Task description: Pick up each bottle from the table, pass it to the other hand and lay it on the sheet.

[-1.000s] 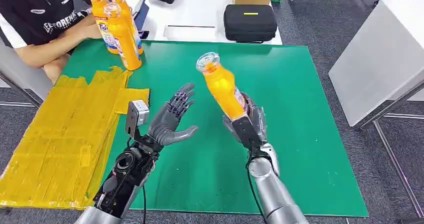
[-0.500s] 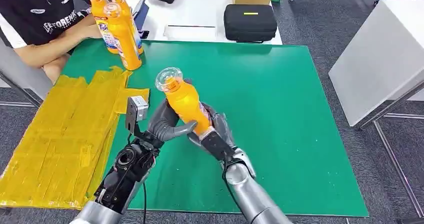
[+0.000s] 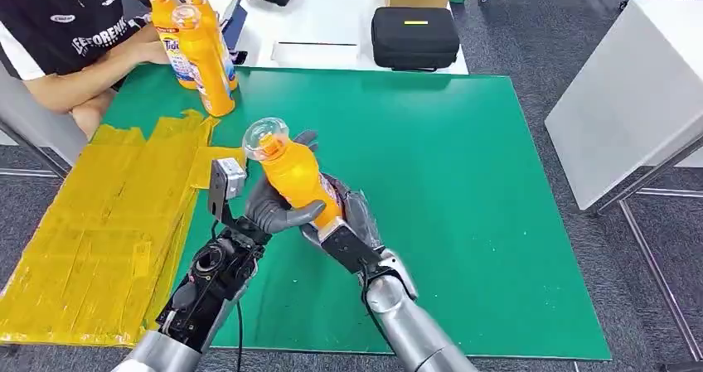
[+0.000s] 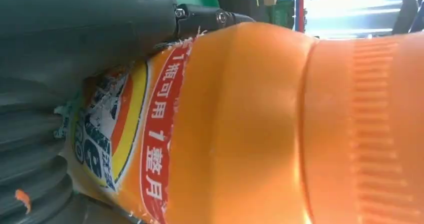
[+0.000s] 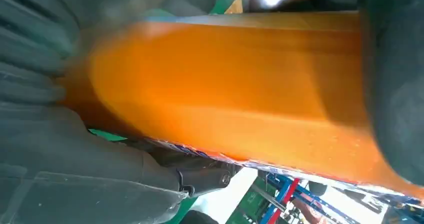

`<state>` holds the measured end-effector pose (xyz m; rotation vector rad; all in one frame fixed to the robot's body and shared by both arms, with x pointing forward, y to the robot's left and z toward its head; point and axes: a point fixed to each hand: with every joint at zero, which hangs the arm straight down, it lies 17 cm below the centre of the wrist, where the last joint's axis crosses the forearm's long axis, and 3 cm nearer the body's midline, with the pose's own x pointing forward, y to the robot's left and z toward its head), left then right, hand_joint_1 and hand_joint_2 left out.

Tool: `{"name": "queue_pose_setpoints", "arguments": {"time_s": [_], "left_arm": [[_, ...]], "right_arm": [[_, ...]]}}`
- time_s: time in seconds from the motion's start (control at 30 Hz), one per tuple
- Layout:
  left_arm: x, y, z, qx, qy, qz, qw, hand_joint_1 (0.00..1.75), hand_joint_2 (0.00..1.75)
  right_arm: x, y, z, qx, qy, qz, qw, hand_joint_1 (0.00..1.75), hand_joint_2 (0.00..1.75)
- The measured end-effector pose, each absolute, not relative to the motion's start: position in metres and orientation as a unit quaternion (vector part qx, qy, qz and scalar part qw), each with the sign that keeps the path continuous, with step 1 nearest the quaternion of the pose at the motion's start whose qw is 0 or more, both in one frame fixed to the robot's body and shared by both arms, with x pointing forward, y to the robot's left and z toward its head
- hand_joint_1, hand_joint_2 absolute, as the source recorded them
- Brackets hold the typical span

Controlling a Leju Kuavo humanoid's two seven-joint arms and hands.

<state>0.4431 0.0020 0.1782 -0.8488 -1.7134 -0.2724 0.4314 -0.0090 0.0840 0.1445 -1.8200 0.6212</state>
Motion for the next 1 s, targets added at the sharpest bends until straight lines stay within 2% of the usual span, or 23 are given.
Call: {"name": "queue_pose_setpoints", "arguments": {"time_s": [0.13, 0.17, 0.2, 0.23, 0.27, 0.77, 0.8, 0.83, 0.87, 1.0], "left_arm": [[0.445, 0.004, 0.176, -0.355, -0.731, -0.112, 0.572, 0.00, 1.75], [0.447, 0.006, 0.175, -0.351, -0.732, -0.108, 0.574, 0.35, 1.75], [0.448, 0.008, 0.175, -0.348, -0.734, -0.104, 0.573, 1.52, 1.75], [0.449, 0.009, 0.176, -0.347, -0.736, -0.101, 0.573, 1.68, 1.75], [0.450, 0.011, 0.176, -0.344, -0.738, -0.097, 0.573, 1.75, 1.75], [0.456, 0.022, 0.178, -0.313, -0.758, -0.071, 0.567, 1.75, 1.75], [0.456, 0.023, 0.178, -0.311, -0.760, -0.072, 0.566, 1.75, 1.75], [0.455, 0.023, 0.178, -0.308, -0.762, -0.072, 0.565, 1.75, 1.75], [0.455, 0.023, 0.178, -0.304, -0.765, -0.074, 0.563, 1.75, 1.75], [0.462, 0.029, 0.180, -0.260, -0.783, -0.078, 0.560, 1.75, 1.75]], "right_arm": [[0.431, -0.007, 0.083, 0.059, -0.773, 0.269, 0.572, 1.75, 1.75], [0.431, -0.007, 0.082, 0.058, -0.772, 0.271, 0.573, 1.75, 1.75], [0.431, -0.006, 0.082, 0.056, -0.771, 0.271, 0.573, 1.75, 1.75], [0.431, -0.006, 0.082, 0.054, -0.771, 0.271, 0.574, 1.75, 1.75], [0.431, -0.006, 0.081, 0.054, -0.771, 0.271, 0.574, 1.75, 1.75], [0.430, -0.003, 0.080, 0.049, -0.770, 0.277, 0.573, 1.75, 1.75], [0.430, -0.004, 0.080, 0.047, -0.770, 0.277, 0.573, 1.10, 1.75], [0.431, -0.005, 0.081, 0.045, -0.771, 0.276, 0.572, 0.33, 1.75], [0.431, -0.007, 0.082, 0.041, -0.773, 0.274, 0.571, 0.00, 1.75], [0.429, -0.014, 0.083, 0.025, -0.779, 0.272, 0.564, 0.00, 1.75]]}}
